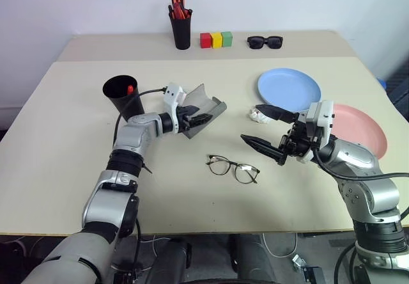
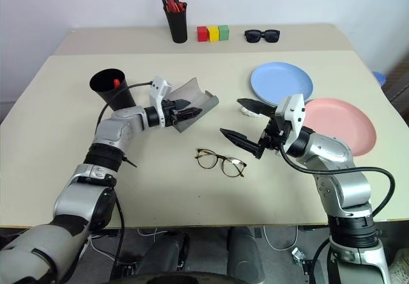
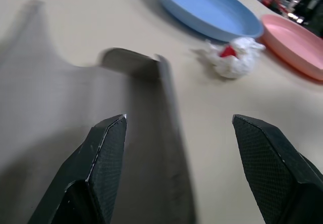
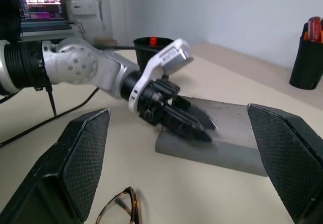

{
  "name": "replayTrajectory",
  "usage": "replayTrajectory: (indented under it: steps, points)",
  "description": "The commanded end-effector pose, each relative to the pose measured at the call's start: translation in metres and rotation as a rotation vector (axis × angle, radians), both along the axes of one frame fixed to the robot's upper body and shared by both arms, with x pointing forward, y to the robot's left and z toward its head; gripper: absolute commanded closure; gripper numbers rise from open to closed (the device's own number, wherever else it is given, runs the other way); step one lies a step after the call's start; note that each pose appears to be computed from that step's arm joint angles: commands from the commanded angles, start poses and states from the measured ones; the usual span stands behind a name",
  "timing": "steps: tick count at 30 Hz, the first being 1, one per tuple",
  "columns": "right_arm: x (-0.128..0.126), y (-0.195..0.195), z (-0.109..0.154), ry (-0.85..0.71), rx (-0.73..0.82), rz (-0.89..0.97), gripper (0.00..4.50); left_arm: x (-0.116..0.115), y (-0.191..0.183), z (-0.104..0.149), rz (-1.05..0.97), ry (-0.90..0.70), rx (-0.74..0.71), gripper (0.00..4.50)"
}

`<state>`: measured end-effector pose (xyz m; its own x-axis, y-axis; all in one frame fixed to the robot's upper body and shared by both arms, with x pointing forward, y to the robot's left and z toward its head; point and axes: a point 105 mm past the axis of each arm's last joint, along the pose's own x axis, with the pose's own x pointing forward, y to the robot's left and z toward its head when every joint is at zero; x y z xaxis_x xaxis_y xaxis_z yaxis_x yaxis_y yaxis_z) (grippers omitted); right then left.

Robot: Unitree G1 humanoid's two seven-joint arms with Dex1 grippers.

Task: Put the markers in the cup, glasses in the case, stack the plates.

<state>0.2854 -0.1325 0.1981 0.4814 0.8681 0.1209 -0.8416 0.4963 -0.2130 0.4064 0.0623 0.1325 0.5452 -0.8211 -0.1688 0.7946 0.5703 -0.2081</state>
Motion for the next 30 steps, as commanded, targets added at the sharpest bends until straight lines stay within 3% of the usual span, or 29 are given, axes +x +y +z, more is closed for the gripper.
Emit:
replayTrajectory:
  steps: [1, 3, 10, 17, 23, 30]
  points:
    - [-0.004, 0.003, 0.009, -0.045, 0.007, 0.010, 0.03, -0.004, -0.012, 0.013, -0.063, -0.017, 0.006, 1.10]
    - [-0.004, 0.003, 0.008, -0.045, 0.005, 0.006, 0.03, -0.006, -0.013, 0.008, -0.072, 0.010, 0.029, 1.10]
    - [-0.004, 0.001, 0.006, -0.045, 0.001, -0.006, 0.03, -0.009, -0.013, 0.007, -0.078, 0.016, 0.052, 4.46]
    - [-0.002, 0.002, 0.007, -0.050, 0.000, -0.008, 0.03, -0.013, -0.003, 0.012, -0.139, -0.003, 0.074, 4.46]
    - [-0.002, 0.003, 0.006, -0.052, -0.008, -0.002, 0.03, -0.032, 0.018, 0.031, -0.368, -0.045, 0.101, 4.46]
    - [-0.002, 0.002, 0.007, -0.054, -0.010, -0.005, 0.03, -0.052, 0.041, 0.031, -0.610, -0.057, 0.209, 4.46]
